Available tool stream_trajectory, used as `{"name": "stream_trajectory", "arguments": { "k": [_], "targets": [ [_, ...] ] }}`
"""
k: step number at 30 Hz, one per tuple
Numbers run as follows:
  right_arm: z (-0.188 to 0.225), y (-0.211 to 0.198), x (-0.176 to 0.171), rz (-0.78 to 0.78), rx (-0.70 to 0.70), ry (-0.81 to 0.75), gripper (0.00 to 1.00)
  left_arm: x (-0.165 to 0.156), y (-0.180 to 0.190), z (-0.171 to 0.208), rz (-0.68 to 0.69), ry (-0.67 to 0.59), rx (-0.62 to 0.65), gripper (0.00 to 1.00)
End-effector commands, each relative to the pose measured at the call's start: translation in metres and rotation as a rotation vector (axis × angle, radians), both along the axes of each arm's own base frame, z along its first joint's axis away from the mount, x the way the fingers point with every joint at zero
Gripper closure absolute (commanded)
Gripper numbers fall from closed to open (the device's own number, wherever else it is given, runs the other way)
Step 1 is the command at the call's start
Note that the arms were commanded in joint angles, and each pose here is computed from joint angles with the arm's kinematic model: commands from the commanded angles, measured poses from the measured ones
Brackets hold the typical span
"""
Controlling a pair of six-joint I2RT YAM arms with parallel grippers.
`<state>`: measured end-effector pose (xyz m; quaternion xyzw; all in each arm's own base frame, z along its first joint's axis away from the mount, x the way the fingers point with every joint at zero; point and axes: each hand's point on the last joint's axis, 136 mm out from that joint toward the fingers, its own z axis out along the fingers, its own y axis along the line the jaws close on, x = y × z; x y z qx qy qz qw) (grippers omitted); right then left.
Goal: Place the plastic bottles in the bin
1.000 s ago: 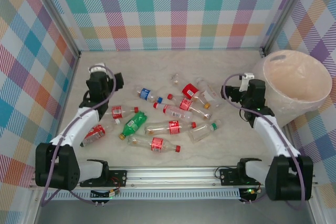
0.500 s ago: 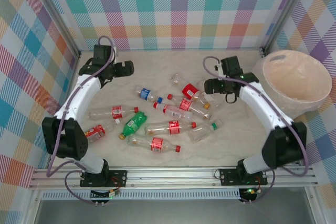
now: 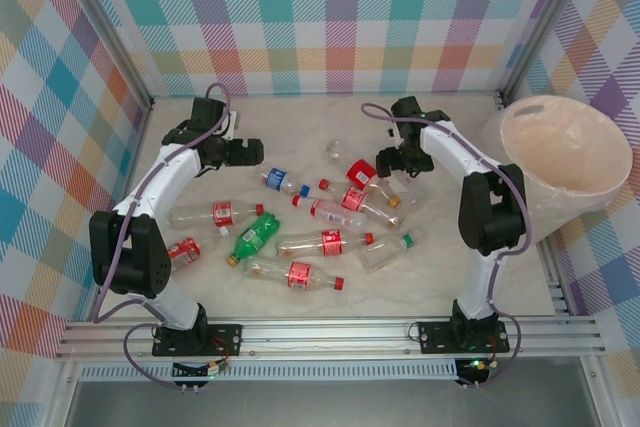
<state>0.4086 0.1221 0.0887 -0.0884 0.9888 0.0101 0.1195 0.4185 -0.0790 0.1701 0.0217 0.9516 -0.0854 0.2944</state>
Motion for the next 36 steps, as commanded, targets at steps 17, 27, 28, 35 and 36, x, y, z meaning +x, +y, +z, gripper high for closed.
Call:
{"name": "stream_trajectory", "arguments": {
  "k": [17, 27, 28, 35, 36],
  "targets": [
    [-0.053, -0.001, 0.006, -0.013, -0.004, 0.079, 0.16, -0.004, -0.01, 0.008, -0.038, -0.033, -0.036, 0.0],
    [-0.046, -0.007, 0.007, -0.041, 0.004, 0.053, 0.33, -0.004, -0.008, 0.003, -0.034, -0.027, -0.023, 0.0],
    [-0.04, -0.008, 0.008, -0.042, 0.006, 0.044, 0.34, -0.004, -0.008, 0.003, -0.034, -0.027, -0.023, 0.0],
    [0.042, -0.006, 0.009, -0.037, 0.056, -0.092, 0.38, -0.003, -0.008, -0.001, -0.032, -0.018, -0.019, 0.0],
    [0.063, -0.006, 0.008, -0.036, 0.067, -0.126, 0.39, -0.003, -0.009, -0.002, -0.032, -0.016, -0.022, 0.0]
  ]
}}
